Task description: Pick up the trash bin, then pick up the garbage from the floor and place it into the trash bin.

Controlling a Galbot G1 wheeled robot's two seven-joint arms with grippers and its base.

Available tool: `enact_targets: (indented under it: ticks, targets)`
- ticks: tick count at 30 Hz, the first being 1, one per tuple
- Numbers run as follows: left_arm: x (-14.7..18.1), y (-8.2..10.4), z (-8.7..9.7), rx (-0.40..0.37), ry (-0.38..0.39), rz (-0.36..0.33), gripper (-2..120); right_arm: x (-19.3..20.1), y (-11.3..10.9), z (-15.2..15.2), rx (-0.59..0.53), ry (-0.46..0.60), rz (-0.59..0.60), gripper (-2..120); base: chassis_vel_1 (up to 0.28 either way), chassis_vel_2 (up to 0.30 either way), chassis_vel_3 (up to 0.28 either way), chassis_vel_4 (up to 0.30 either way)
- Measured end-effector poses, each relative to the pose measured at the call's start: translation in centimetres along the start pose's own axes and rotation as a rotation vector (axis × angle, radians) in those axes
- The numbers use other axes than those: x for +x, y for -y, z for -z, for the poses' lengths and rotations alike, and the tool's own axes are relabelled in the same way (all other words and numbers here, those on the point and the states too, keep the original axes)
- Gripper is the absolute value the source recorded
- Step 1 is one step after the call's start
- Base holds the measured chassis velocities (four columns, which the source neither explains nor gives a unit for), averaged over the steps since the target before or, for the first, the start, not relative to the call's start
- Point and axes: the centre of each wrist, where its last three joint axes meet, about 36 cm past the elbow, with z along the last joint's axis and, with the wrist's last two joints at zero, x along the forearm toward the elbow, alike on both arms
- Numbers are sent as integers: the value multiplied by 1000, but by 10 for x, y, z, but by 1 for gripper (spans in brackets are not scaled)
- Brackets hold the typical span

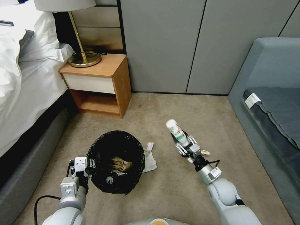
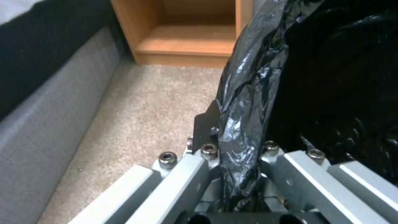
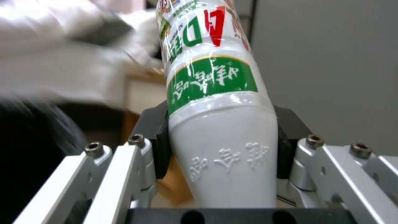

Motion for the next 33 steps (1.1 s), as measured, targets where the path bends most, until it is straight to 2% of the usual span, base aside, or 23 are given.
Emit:
enact_targets:
  ticks: [1,4,6,11,12,15,25,33]
  targets:
    - [0,0,0,0,0,0,1,0,0,0,0,0,0,42,0,0,0,0]
    - [0,2,-1,2,-4,-11,1,-14,-43,26,-99,45,80,42,0,0,0,0]
    - [1,2,-1,2,-5,-14,1,-14,-51,28,-113,43,102,42,0,0,0,0]
    - [3,5,-2,5,-11,-21,1,-10,-88,20,-146,0,196,42,0,0,0,0]
    - [3,5,-2,5,-11,-21,1,-10,-88,20,-146,0,196,42,0,0,0,0]
    - [5,8,-2,8,-13,-32,1,-8,-107,4,-152,-43,244,42,0,0,0,0]
    - [8,16,-4,10,-17,-49,1,-24,-122,-27,-161,-99,274,42,0,0,0,0]
    - [9,18,-4,13,-15,-52,1,-29,-125,-42,-162,-128,270,42,0,0,0,0]
